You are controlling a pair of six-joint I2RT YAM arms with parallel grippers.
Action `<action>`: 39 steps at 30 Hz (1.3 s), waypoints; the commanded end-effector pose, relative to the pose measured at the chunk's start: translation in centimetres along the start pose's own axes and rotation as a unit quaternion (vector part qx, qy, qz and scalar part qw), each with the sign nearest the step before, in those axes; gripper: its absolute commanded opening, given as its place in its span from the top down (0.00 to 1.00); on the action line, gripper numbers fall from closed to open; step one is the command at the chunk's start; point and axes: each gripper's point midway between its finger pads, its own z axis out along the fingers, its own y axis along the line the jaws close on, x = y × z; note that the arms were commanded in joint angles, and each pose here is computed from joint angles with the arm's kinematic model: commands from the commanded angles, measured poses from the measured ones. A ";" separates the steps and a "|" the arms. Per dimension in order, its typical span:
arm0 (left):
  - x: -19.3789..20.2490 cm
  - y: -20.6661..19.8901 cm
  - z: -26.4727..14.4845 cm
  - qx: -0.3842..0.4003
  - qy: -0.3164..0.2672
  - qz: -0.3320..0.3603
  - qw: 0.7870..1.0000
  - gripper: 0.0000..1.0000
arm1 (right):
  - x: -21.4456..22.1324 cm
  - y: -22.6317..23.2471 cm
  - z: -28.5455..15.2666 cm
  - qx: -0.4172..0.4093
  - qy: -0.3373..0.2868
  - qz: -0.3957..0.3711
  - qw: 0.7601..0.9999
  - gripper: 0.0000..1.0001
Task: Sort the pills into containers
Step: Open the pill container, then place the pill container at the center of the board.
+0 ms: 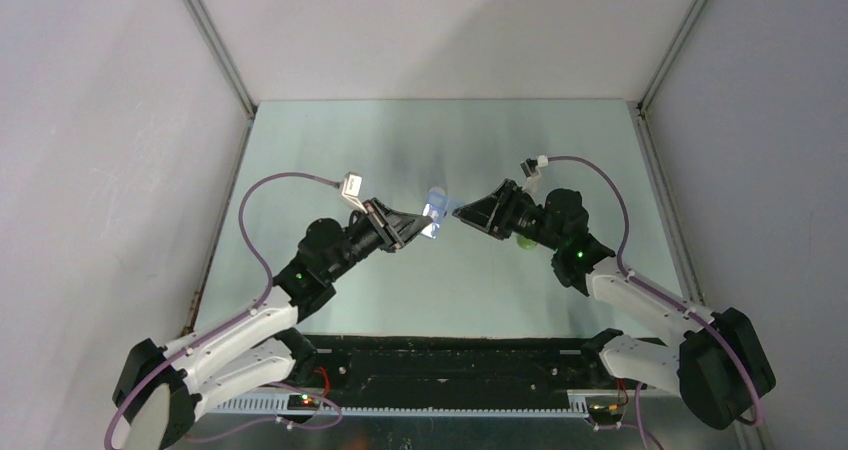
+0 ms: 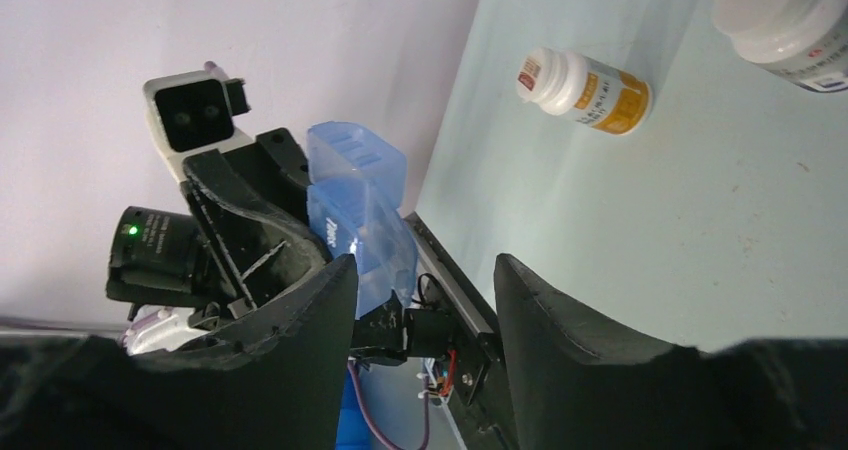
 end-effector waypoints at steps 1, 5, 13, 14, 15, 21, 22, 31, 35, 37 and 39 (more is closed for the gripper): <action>-2.1 -3.3 0.0 0.050 -0.028 0.006 0.998 1.00 | -0.7 2.2 -0.1 -0.053 -0.008 -0.026 0.998 0.43; -1.9 -3.2 0.1 0.051 -0.025 0.001 0.998 1.00 | -0.9 2.5 0.2 -0.064 -0.010 -0.020 0.998 0.51; -1.5 -3.0 0.1 0.053 -0.020 -0.001 0.998 1.00 | -1.2 2.9 0.6 -0.102 -0.021 0.003 0.995 0.70; -1.5 -2.8 0.1 0.051 -0.020 -0.001 0.998 1.00 | -1.2 2.7 0.6 -0.102 -0.021 0.005 0.995 0.71; -1.4 -2.7 0.1 0.050 -0.020 -0.001 0.999 1.00 | -1.4 3.0 0.6 -0.110 -0.025 0.004 0.994 0.68; -1.2 -2.4 0.1 0.047 -0.017 -0.002 0.999 1.00 | -1.7 3.1 0.4 -0.116 -0.034 0.006 0.993 0.67; -1.2 -2.4 0.2 0.046 -0.017 -0.002 0.999 0.99 | -1.7 3.1 0.5 -0.116 -0.034 0.006 0.993 0.73; -0.8 -1.6 0.2 0.041 -0.019 0.002 0.999 0.46 | -1.3 1.7 0.7 -0.096 -0.018 0.017 0.995 1.00; -0.9 -0.9 -0.1 0.031 -0.026 0.028 0.999 0.04 | -0.6 0.4 0.6 -0.067 -0.005 0.013 0.998 1.00; -1.2 -0.2 -0.2 0.013 -0.033 0.049 0.998 0.01 | 0.4 -1.6 0.6 -0.026 0.017 0.014 0.999 1.00; -1.6 0.6 -0.5 -0.012 -0.042 0.071 0.997 0.01 | 1.3 -3.3 0.5 0.008 0.039 0.006 0.999 1.00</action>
